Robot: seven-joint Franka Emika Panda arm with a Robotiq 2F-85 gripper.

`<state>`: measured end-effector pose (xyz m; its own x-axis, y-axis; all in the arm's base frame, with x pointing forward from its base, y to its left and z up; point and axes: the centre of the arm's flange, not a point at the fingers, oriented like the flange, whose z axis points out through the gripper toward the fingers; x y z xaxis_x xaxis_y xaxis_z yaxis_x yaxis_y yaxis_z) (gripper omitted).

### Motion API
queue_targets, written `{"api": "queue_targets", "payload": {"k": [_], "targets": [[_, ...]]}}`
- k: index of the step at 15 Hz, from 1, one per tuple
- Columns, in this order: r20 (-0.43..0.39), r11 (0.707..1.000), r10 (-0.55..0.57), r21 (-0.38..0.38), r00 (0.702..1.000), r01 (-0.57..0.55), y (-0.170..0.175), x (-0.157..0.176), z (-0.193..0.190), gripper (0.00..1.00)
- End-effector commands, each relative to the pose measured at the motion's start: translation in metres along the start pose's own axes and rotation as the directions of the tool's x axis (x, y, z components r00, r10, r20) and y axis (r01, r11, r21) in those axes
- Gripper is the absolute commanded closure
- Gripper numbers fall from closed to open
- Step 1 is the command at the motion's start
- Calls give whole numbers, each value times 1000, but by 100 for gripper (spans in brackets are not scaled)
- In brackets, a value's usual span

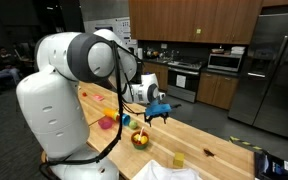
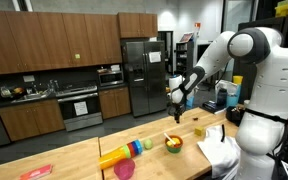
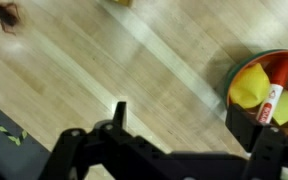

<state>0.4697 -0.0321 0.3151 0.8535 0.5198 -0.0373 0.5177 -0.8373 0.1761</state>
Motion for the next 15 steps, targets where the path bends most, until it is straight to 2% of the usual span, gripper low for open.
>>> {"api": "queue_targets", "payload": {"k": [1,4,9,13,15], "targets": [[4,979,-204,19,979,204,-11,23,-30,0],[40,937,-349,33,936,347,-23,38,-40,0],[52,892,-443,127,895,434,-26,64,-36,0],[-41,840,-492,239,870,487,-33,98,-25,0],[-106,799,-523,286,846,530,-40,115,-23,0]]}}
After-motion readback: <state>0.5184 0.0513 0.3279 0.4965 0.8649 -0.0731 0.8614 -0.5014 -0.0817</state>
